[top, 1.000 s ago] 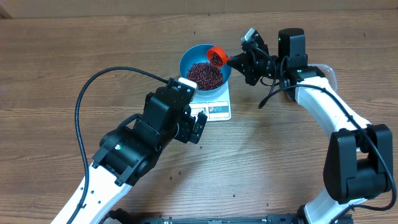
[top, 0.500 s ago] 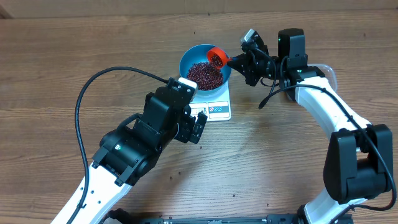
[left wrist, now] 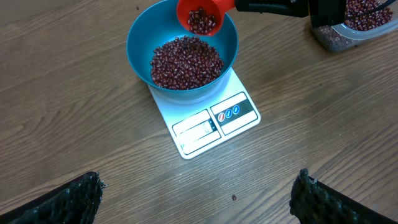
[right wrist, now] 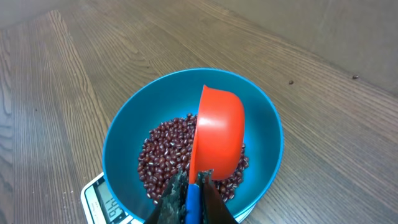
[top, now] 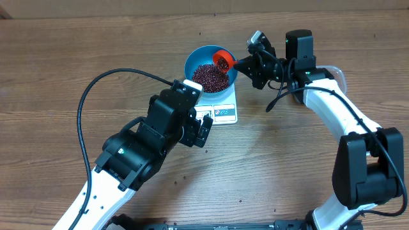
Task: Scoop item into bowl and weigh 150g on scale
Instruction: 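Tilt the scoop to pour the fifth load into the bowl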
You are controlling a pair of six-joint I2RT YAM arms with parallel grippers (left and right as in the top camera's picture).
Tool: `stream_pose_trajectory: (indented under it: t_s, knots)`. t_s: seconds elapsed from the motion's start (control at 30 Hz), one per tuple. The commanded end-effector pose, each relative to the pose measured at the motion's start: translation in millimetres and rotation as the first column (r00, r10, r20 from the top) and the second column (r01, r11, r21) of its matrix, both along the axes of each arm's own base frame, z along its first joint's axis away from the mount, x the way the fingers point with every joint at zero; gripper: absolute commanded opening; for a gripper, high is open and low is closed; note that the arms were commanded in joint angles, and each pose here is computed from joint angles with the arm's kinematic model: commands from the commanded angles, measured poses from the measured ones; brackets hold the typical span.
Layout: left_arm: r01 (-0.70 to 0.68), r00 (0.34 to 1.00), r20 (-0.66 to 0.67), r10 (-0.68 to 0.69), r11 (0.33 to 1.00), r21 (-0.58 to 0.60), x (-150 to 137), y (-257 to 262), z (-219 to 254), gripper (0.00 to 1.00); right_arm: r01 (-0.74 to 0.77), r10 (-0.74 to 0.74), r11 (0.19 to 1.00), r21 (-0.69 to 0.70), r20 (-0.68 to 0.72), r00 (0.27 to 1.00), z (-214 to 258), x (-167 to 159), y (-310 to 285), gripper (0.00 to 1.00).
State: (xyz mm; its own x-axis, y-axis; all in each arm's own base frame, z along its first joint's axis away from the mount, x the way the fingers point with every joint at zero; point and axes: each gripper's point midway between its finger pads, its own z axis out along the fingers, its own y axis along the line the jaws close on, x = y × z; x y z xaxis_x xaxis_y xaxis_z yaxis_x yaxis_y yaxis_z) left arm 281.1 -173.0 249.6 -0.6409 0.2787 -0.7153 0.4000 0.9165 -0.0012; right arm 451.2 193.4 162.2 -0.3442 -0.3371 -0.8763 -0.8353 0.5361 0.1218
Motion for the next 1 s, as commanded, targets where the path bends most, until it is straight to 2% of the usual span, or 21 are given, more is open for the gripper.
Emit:
stream_pose_trajectory:
  t_s: [0.0,0.27,0.4,0.57,0.67,0.97]
  knots:
    - [-0.014,1.000,0.020,0.014,1.000,-0.016,0,3,8,1.00,-0.005,0.005,1.000,-0.004,-0.002,1.000,-2,0,2,0.04]
    - [-0.014,1.000,0.020,0.014,1.000,-0.016,0,3,8,1.00,-0.037,0.037,0.999,0.018,0.007,0.999,2,-3,6,0.04]
    - [-0.014,1.000,0.020,0.014,1.000,-0.016,0,3,8,1.00,-0.002,0.002,1.000,-0.008,0.020,1.000,0,3,1,0.04]
    - [-0.014,1.000,0.020,0.014,1.000,-0.016,0,3,8,0.99,-0.163,0.162,0.986,0.024,0.050,0.986,3,-20,14,0.04]
    - [-0.014,1.000,0.020,0.014,1.000,-0.016,0,3,8,0.99,-0.132,0.133,0.991,-0.027,0.063,0.989,-3,-15,9,0.04]
    - [-0.014,1.000,0.020,0.014,1.000,-0.016,0,3,8,0.99,-0.130,0.131,0.991,-0.026,0.058,0.990,-3,-15,8,0.04]
